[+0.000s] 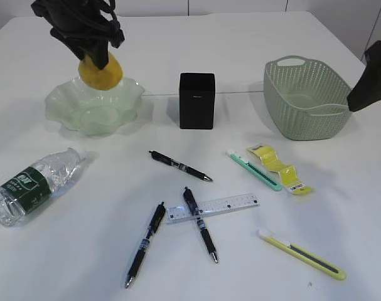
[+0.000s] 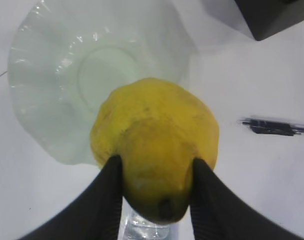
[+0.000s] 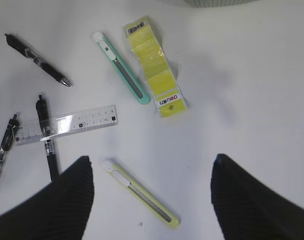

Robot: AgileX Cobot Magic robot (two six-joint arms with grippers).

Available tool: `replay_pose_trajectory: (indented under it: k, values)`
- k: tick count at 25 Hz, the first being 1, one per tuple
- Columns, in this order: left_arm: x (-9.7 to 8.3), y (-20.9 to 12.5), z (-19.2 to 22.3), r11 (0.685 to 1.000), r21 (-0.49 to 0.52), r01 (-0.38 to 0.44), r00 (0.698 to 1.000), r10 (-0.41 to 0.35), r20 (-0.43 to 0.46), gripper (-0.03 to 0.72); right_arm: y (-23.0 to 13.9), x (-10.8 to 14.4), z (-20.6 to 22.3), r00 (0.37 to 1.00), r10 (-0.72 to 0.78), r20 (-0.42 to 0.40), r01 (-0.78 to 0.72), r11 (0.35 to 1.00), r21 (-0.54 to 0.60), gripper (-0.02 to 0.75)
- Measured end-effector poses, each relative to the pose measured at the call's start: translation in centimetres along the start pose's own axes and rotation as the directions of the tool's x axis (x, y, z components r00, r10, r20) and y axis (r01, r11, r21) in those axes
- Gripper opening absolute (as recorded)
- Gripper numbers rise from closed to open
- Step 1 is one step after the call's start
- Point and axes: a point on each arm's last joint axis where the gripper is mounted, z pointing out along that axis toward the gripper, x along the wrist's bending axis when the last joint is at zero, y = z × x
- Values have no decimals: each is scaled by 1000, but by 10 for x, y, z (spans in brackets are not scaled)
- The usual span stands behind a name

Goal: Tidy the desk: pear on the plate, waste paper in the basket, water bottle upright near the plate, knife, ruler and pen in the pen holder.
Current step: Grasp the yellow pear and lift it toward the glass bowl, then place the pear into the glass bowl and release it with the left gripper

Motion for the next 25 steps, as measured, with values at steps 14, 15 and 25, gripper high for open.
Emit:
replay_pose_trajectory:
  k: [14,15,25]
  values:
    - [59,-10,20,985,23,171,985,-171,-1,257,0,0,0,1000,-1,-2,1,1000,0,568]
    - [61,-10,23,983,24,181,983,-182,6,257,0,0,0,1000,-1,-2,1,1000,0,568]
    - [64,-9,63,980,7,198,980,-198,18,268,0,0,0,1000,-1,-2,1,1000,0,568]
